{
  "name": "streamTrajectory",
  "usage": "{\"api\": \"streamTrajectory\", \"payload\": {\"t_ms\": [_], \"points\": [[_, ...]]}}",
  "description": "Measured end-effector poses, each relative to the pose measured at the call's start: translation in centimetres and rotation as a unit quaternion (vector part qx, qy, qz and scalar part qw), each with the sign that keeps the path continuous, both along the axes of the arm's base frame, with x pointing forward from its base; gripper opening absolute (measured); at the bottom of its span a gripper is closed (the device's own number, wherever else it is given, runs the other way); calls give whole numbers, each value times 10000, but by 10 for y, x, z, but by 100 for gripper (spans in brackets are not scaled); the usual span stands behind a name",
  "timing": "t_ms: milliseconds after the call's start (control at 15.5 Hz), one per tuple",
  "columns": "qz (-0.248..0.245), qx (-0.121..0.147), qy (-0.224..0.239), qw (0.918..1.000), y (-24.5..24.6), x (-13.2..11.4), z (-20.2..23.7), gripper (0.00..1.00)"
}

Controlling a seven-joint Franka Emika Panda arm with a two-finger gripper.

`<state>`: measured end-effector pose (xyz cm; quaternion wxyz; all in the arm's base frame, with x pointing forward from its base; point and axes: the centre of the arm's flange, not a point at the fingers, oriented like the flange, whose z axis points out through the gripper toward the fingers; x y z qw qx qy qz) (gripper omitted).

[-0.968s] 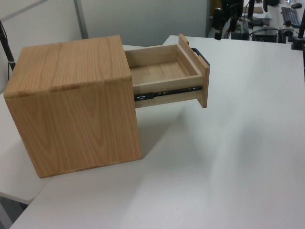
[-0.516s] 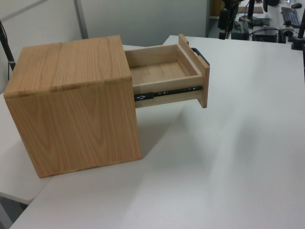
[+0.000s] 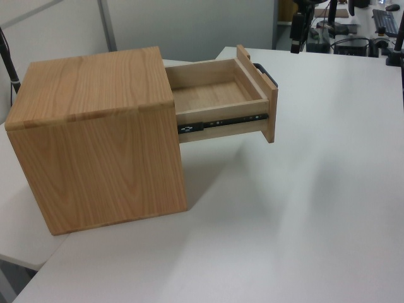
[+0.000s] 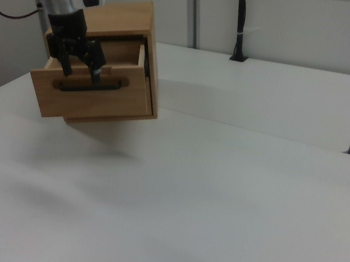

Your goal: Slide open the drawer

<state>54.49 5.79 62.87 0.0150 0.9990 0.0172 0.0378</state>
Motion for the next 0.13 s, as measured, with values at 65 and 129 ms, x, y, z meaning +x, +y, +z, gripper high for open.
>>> {"api": "streamTrajectory", "payload": {"t_ms": [65,129], "points": [[48,-4,1,10000,0,0,0,100],[74,-6,3,10000,0,0,0,100]]}}
